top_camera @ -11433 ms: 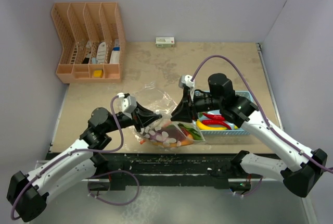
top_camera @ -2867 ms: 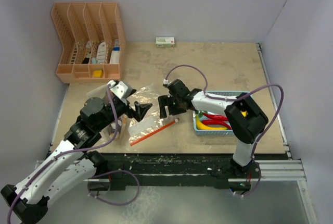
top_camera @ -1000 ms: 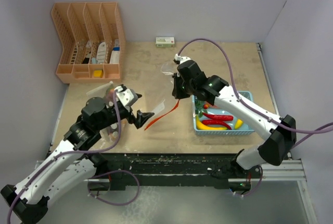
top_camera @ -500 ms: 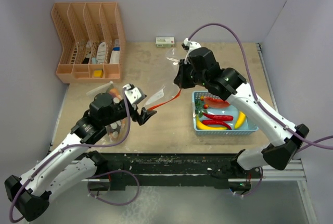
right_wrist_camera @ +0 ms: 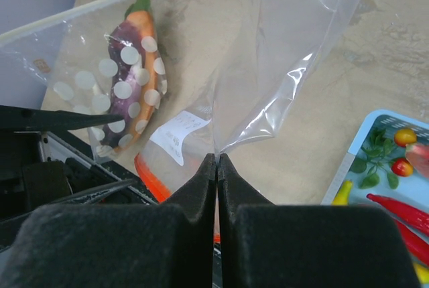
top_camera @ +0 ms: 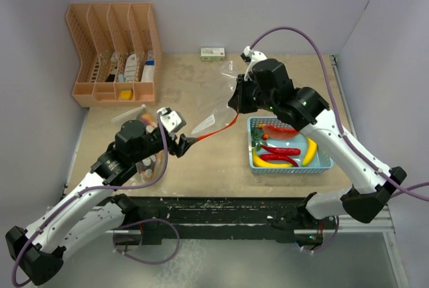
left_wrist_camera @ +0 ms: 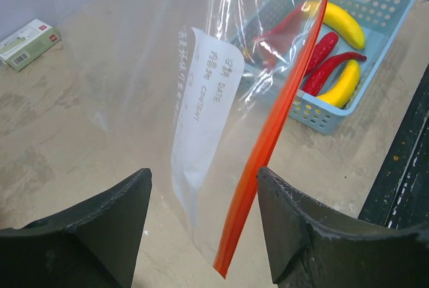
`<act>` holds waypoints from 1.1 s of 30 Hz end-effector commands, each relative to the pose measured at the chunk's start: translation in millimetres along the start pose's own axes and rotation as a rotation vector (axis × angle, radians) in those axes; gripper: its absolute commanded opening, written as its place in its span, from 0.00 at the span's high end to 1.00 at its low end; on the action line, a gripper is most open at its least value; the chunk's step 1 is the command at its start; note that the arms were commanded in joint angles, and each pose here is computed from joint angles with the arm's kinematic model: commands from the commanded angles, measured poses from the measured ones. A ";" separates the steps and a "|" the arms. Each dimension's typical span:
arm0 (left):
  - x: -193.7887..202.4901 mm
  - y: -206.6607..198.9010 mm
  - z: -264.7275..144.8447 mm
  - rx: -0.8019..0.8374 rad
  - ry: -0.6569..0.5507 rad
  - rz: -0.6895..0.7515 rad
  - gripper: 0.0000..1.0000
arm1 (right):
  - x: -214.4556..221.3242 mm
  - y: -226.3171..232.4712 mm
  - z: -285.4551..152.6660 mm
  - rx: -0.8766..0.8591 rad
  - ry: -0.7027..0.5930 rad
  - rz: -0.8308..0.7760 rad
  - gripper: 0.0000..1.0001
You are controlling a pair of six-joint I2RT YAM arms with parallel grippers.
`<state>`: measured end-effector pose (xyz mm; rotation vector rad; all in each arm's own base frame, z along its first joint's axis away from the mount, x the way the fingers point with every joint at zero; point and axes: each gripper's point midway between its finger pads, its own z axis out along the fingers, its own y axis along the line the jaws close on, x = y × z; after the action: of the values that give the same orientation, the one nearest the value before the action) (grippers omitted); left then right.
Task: Place the food in the zip-top bag and seal the zipper
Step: Pick up the zipper food storage bag at the center of the board, then open the zipper of the food storage bag.
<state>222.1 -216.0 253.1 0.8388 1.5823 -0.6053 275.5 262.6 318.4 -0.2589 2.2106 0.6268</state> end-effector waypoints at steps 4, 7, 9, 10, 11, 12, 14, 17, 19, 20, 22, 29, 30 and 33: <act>-4.8 -1.4 -0.8 0.013 -0.021 0.024 0.32 | -38.2 14.5 -30.8 -0.055 -0.103 -0.007 1.00; -3.4 1.8 -0.3 -0.004 -0.016 0.022 0.32 | -39.3 16.2 -33.7 -0.064 -0.105 -0.008 1.00; -3.2 4.8 -0.4 -0.021 -0.015 0.023 0.32 | -39.1 17.2 -35.3 -0.070 -0.105 -0.008 1.00; -2.7 6.1 -0.1 -0.028 -0.014 0.020 0.32 | -39.2 17.6 -36.2 -0.073 -0.106 -0.008 1.00; -3.4 6.9 -0.2 -0.034 -0.017 0.017 0.32 | -38.8 17.0 -36.5 -0.071 -0.106 -0.008 1.00; -5.1 7.1 -0.2 -0.034 -0.023 0.015 0.32 | -38.2 15.9 -36.6 -0.066 -0.105 -0.008 1.00; -8.5 5.7 -1.1 -0.029 -0.036 0.015 0.32 | -37.8 13.4 -37.6 -0.056 -0.107 -0.007 1.00; -12.5 6.0 -3.4 -0.034 -0.055 0.015 0.28 | -38.6 14.2 -39.7 -0.063 -0.111 -0.005 1.00; -10.2 7.1 -2.0 -0.038 -0.050 0.020 0.24 | -39.8 17.6 -42.0 -0.081 -0.113 -0.006 1.00; -8.4 7.7 -0.1 -0.040 -0.042 0.018 0.23 | -39.6 20.1 -43.7 -0.095 -0.112 -0.007 1.00; -5.6 8.8 4.5 -0.039 -0.025 0.013 0.22 | -40.0 25.1 -46.6 -0.123 -0.110 -0.010 1.00; -14.2 12.3 21.9 -0.030 -0.054 0.013 0.18 | -35.9 43.2 -51.5 -0.229 -0.087 -0.031 1.00; -15.6 12.4 23.3 -0.029 -0.059 0.014 0.19 | -36.4 43.8 -52.7 -0.233 -0.087 -0.033 1.00; -16.9 13.3 26.4 -0.029 -0.060 0.013 0.25 | -37.5 44.8 -56.5 -0.239 -0.092 -0.040 1.00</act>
<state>241.4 -225.3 234.0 0.8344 1.6339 -0.5825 256.2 270.5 362.4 -0.3417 2.1335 0.7928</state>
